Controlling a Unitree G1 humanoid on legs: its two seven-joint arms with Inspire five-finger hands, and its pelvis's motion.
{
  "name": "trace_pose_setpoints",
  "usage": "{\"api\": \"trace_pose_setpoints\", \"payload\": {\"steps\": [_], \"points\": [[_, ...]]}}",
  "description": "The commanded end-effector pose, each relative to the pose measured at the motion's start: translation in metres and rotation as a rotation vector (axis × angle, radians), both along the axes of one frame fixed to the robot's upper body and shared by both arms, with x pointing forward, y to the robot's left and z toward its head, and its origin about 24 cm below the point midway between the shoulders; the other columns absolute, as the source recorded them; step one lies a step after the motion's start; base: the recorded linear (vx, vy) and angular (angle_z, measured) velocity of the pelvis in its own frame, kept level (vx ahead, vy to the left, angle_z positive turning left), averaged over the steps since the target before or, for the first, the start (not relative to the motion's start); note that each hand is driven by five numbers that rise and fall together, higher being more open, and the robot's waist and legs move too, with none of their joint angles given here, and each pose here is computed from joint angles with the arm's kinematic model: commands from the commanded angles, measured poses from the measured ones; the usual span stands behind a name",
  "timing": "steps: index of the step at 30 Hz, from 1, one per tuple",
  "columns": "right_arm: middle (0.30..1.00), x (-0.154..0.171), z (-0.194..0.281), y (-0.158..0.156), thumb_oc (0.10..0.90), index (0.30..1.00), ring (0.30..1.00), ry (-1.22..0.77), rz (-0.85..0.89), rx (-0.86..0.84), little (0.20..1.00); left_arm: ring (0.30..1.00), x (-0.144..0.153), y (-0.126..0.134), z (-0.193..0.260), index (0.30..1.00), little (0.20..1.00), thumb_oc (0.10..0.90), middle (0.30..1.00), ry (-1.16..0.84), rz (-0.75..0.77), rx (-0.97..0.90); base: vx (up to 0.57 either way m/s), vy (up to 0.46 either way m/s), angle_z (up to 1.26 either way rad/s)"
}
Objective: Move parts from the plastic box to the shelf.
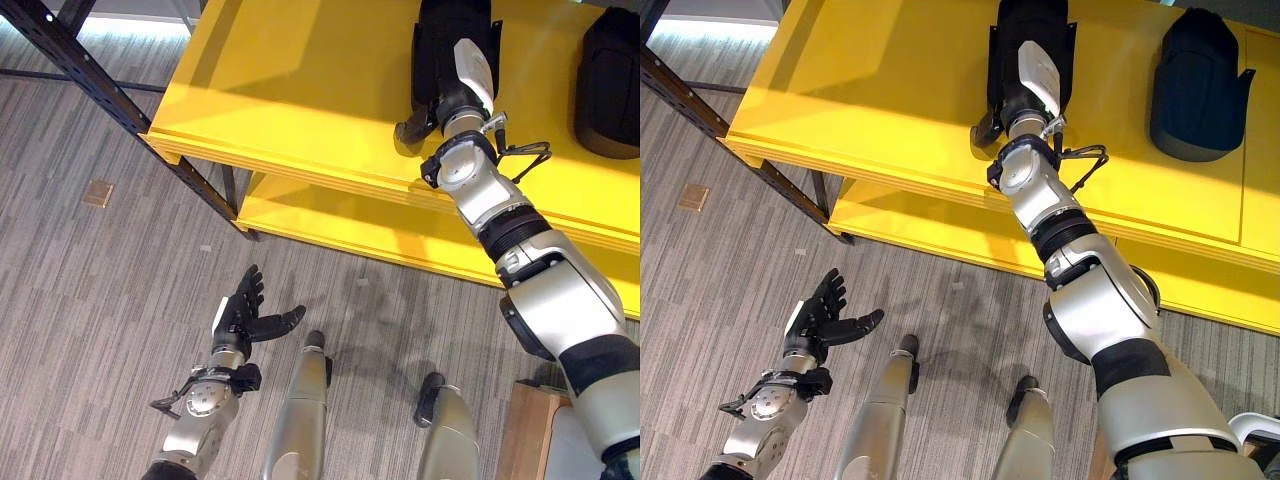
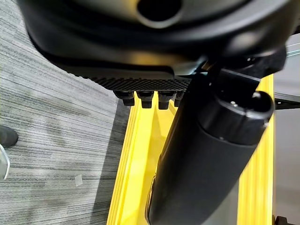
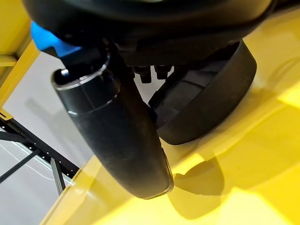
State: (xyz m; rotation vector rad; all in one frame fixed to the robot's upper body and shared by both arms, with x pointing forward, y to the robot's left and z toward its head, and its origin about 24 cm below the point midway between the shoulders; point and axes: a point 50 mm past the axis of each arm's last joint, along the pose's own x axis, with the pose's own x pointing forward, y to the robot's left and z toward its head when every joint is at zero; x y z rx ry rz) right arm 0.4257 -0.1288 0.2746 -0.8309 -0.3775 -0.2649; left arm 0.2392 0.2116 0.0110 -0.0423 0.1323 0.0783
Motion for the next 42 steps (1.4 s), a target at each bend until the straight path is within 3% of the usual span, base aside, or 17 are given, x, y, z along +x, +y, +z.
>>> {"api": "trace_pose_setpoints", "payload": {"steps": [1,17,33,42], "points": [[1.000,-0.014,0.070,0.012,0.900,1.000,1.000,-0.248,0.041,-0.043,1.000,1.000,0.012,0.014,0.041,1.000,1.000,0.900,1.000,-0.206,0.016,0.032,0.00,0.000,0.00],[1.000,-0.014,0.069,0.010,0.900,1.000,1.000,-0.242,0.037,-0.022,1.000,1.000,0.012,0.015,0.041,1.000,1.000,0.900,1.000,-0.208,0.020,0.032,0.00,0.000,0.00],[1.000,-0.004,0.040,0.005,0.900,1.000,1.000,-0.078,0.145,0.369,1.000,1.000,0.013,0.016,0.038,1.000,1.000,0.900,1.000,-0.187,0.011,0.043,0.00,0.000,0.00],[1.000,0.000,0.034,-0.003,0.900,1.000,1.000,-0.029,0.149,0.465,1.000,1.000,0.014,0.013,0.038,1.000,1.000,0.900,1.000,-0.183,-0.016,0.056,0.00,0.000,0.00]]}}
